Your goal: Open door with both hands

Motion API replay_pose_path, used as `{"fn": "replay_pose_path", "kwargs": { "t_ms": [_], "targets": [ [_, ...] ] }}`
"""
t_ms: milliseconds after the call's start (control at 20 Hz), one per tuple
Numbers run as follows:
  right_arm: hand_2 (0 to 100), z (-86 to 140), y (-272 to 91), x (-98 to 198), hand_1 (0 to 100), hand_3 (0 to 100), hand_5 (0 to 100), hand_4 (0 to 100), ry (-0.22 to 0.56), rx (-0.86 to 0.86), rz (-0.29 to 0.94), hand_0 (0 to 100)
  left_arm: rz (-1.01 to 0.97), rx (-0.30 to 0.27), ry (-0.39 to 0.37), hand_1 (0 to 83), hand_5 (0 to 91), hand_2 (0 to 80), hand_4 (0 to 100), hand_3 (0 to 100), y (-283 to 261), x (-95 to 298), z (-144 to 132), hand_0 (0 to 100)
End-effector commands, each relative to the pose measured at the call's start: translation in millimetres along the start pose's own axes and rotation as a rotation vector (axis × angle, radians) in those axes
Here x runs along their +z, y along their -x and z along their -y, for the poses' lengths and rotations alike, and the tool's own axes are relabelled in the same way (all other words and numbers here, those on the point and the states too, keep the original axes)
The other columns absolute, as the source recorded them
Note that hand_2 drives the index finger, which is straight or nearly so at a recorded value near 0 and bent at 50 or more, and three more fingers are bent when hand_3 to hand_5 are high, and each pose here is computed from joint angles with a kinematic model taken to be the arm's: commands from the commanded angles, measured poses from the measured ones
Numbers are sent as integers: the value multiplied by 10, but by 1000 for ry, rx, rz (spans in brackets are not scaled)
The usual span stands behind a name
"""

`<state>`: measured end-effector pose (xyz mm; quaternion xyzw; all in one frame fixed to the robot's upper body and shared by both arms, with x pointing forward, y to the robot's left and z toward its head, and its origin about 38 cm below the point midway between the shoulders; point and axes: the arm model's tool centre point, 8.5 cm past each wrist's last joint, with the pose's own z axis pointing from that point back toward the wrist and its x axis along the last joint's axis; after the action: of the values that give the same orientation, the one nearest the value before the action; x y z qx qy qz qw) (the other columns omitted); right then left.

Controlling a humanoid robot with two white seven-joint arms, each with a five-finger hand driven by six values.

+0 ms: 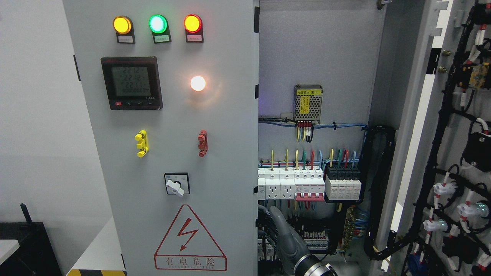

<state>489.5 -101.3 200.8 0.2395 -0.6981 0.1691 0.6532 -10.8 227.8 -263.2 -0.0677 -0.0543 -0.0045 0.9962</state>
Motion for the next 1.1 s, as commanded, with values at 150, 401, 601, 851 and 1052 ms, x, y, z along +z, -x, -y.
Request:
{"fn": "replay_pose_path", "kwargs": {
  "t_ms": [150,401,601,851,1052],
  "targets": [
    [0,23,-46,-20,0,0,0,0,-16,4,5,106,1,3,0,0,0,0,31,0,0,1,-3,0],
    [0,16,-48,-17,0,0,0,0,-31,6,5,107,1,3,0,0,0,0,31,0,0,1,-3,0],
    [0,77,-40,-19,0,0,0,0,-21,14,-2,107,1,3,0,0,0,0,30,0,0,1,-3,0],
    [0,40,-28,-18,0,0,0,0,-65,13,-6,106,1,4,-2,0,0,0,30,0,0,1,-4,0],
    [0,46,-38,-22,0,0,0,0,-68,16,-6,106,1,3,0,0,0,0,30,0,0,1,-3,0]
  ]
}}
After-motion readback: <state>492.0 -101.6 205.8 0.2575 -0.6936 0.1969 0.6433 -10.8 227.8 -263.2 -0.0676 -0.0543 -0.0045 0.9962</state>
